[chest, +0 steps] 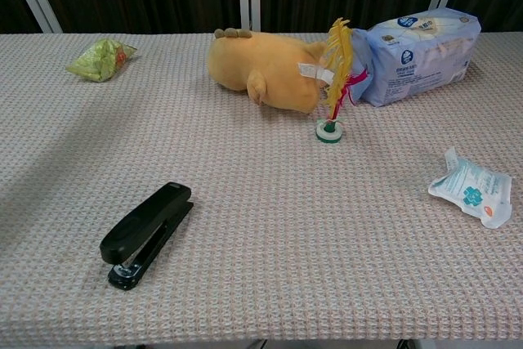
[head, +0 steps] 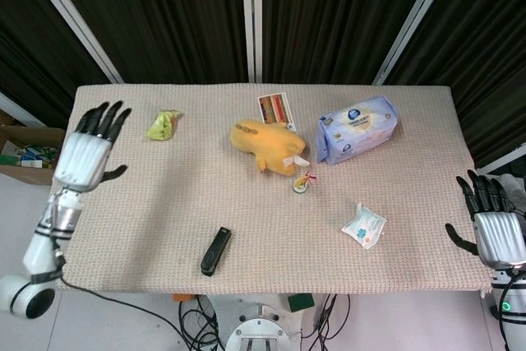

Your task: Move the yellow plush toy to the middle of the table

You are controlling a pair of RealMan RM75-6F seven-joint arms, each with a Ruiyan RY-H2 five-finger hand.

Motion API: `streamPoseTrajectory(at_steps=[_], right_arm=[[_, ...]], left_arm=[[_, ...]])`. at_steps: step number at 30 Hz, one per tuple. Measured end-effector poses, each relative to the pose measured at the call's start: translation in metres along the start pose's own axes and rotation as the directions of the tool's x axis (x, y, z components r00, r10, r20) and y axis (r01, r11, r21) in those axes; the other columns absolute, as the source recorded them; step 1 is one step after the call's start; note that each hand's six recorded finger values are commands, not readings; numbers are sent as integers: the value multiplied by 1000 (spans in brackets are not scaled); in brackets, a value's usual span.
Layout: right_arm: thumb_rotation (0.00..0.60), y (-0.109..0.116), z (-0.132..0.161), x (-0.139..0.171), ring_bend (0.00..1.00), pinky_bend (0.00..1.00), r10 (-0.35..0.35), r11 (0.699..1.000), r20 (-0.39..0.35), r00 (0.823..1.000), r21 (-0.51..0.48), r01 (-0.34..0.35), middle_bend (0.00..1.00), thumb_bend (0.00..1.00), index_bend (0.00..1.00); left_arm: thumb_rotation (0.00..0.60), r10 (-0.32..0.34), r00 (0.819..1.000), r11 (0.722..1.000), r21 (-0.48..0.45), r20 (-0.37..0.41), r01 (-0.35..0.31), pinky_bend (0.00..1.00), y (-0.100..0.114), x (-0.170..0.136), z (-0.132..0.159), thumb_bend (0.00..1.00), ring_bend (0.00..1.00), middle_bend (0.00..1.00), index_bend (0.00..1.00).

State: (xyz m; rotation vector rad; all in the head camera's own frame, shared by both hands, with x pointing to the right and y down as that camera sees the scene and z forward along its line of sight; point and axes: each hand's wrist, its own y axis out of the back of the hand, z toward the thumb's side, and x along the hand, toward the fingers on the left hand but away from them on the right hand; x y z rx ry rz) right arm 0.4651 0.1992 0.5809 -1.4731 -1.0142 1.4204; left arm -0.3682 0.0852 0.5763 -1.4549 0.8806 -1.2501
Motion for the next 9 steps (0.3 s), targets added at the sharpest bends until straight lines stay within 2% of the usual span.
streamPoseTrajectory(at_steps=[4,7,9], right_arm=[[600,-9,-15,3,0,0,34,999,62,998,26,-36,0,277,0],[600,-16,-23,5,0,0,58,997,89,994,45,-63,0,278,0],[600,-19,-23,5,0,0,70,996,88,994,53,-74,0,278,0]], left_arm=[[600,-79,986,997,-7,-147,79,145,-26,-95,-47,13,21,49,25],[600,-110,975,994,-26,-192,107,145,-41,-139,-60,6,22,50,26],[600,-119,973,993,-47,-197,112,145,-47,-152,-64,2,21,51,26]])
